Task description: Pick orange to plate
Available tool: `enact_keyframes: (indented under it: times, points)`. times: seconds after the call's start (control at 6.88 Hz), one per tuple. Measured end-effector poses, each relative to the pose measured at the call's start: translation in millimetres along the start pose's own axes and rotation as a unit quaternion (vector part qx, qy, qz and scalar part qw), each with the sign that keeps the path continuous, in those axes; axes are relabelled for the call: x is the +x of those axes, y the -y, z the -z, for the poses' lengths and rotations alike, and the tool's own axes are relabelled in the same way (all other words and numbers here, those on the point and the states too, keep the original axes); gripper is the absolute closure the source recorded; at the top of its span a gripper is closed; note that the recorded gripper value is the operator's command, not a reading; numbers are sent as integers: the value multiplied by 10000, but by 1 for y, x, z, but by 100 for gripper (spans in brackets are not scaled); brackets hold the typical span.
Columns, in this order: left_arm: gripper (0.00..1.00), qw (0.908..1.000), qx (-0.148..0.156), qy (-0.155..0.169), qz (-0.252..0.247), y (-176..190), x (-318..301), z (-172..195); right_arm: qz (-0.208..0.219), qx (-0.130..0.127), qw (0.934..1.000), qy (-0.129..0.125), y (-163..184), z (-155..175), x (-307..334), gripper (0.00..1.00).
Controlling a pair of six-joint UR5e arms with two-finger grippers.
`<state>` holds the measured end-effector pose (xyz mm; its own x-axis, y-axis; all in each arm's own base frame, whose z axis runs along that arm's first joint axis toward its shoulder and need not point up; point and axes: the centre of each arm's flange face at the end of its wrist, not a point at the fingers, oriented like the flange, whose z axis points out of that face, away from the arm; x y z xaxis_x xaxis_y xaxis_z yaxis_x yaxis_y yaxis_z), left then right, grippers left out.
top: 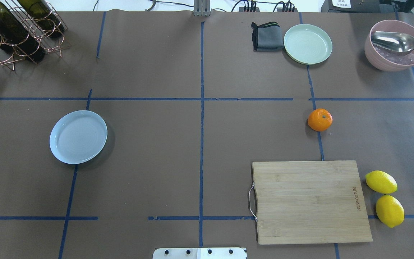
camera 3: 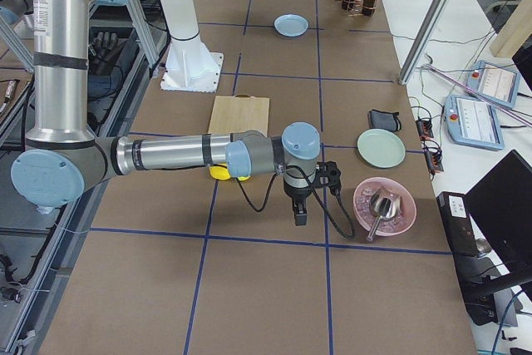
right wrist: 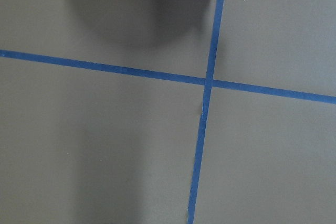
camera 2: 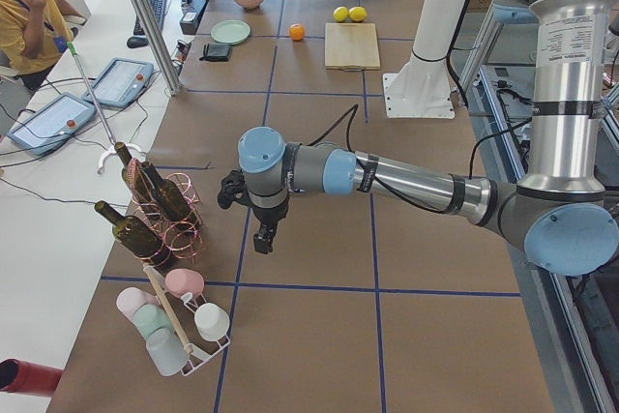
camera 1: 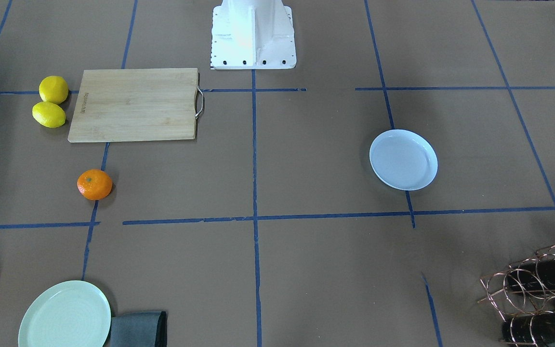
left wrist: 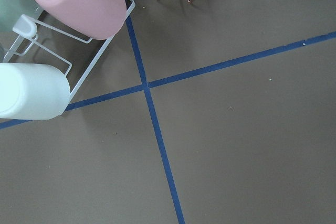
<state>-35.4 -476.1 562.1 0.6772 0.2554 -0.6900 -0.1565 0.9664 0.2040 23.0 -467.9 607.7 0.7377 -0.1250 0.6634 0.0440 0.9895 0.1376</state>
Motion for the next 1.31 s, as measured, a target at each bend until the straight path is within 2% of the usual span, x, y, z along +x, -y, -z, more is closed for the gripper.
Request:
enact_keyframes:
  times: [0.44,0.73,1.02,1.16,1.31]
  points:
    - [0,10000,19,-15,-28,1,2,1,-8,-21,10000,-3,0,-3,2,0]
    - [0,9997,118,-12,-219,18,17,7,81,-36,10000,27,8,-6,-12,0]
    - [0,9959,524,21,-733,67,45,28,208,-9,9997,85,19,-5,-27,0]
    - [0,9916,769,-74,-1042,83,51,25,252,-25,9996,124,22,-6,-32,0]
    - [0,9892,869,-304,-1142,89,61,14,276,-45,9995,142,23,-8,-35,0]
